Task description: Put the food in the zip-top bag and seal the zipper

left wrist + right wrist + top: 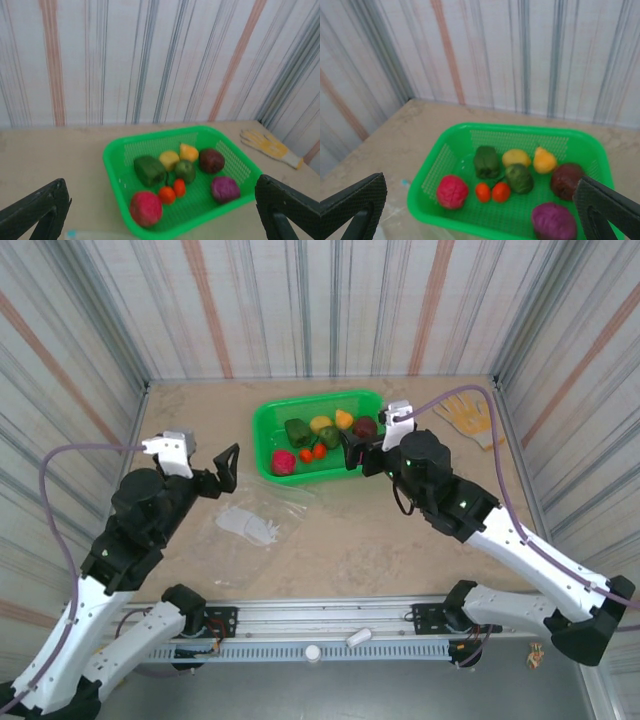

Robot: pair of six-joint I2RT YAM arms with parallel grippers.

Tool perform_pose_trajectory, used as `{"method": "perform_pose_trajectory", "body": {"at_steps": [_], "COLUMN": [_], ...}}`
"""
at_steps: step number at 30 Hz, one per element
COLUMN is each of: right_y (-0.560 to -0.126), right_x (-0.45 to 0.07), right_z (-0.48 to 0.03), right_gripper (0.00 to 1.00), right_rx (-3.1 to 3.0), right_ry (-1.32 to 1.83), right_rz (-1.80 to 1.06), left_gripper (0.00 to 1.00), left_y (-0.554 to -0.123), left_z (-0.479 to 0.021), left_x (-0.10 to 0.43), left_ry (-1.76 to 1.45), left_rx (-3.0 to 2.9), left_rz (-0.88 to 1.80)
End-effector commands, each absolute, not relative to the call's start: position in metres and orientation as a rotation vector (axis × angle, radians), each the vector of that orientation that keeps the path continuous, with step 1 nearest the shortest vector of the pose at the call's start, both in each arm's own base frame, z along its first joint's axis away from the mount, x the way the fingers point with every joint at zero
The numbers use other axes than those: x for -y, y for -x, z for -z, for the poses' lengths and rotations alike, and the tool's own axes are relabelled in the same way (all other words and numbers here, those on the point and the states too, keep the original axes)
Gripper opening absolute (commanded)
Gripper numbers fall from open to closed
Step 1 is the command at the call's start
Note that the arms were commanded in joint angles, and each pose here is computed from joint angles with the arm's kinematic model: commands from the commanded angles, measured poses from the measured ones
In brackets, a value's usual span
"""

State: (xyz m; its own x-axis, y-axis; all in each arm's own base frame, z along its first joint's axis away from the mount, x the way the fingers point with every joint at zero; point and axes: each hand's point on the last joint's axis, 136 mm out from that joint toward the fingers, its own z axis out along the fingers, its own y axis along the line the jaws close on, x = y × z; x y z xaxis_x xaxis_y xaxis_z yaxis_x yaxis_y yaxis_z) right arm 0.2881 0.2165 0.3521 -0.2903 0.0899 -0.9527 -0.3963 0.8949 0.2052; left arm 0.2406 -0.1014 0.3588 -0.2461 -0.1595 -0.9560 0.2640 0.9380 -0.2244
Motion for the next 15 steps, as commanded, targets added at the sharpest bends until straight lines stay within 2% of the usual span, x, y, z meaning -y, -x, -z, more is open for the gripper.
{"method": "perform_pose_trajectory", "body": {"at_steps": [1,3,6,9,15], "right_y": [-0.288,-0.286,-0.27,-0.259,-0.277], "right_x": [-0.209,-0.224,-0.258,-0.292,-0.326], "right_z": [-0.281,-0.263,-0.225,-0.178,-0.107], "right_gripper": [0.99,0.99,1.0,0.97,0.75], "right_rx": [-2.018,-2.025,-2.082,-2.171,-2.271], "right_ry": [0.172,0.211,0.442,0.635,0.669], "right_rz": [-0.738,-0.894,-0.808,-0.718,-0.649], "left_gripper": [0.99,0.99,0.99,0.99,0.99], "left_y": [-0.219,-0.215,-0.211,-0.211,-0.217], "left_z": [-0.276,-0.264,-0.244,-0.233,-0.232], "left_x": [0.076,0.088,0.099,0.102,0.103], "left_ry": [0.131,0.113,0.113,0.09,0.044], "left_rx": [-2.109,-2.159,-2.234,-2.25,-2.266], "left_rz": [0.348,0.441,0.502,0.508,0.459]}}
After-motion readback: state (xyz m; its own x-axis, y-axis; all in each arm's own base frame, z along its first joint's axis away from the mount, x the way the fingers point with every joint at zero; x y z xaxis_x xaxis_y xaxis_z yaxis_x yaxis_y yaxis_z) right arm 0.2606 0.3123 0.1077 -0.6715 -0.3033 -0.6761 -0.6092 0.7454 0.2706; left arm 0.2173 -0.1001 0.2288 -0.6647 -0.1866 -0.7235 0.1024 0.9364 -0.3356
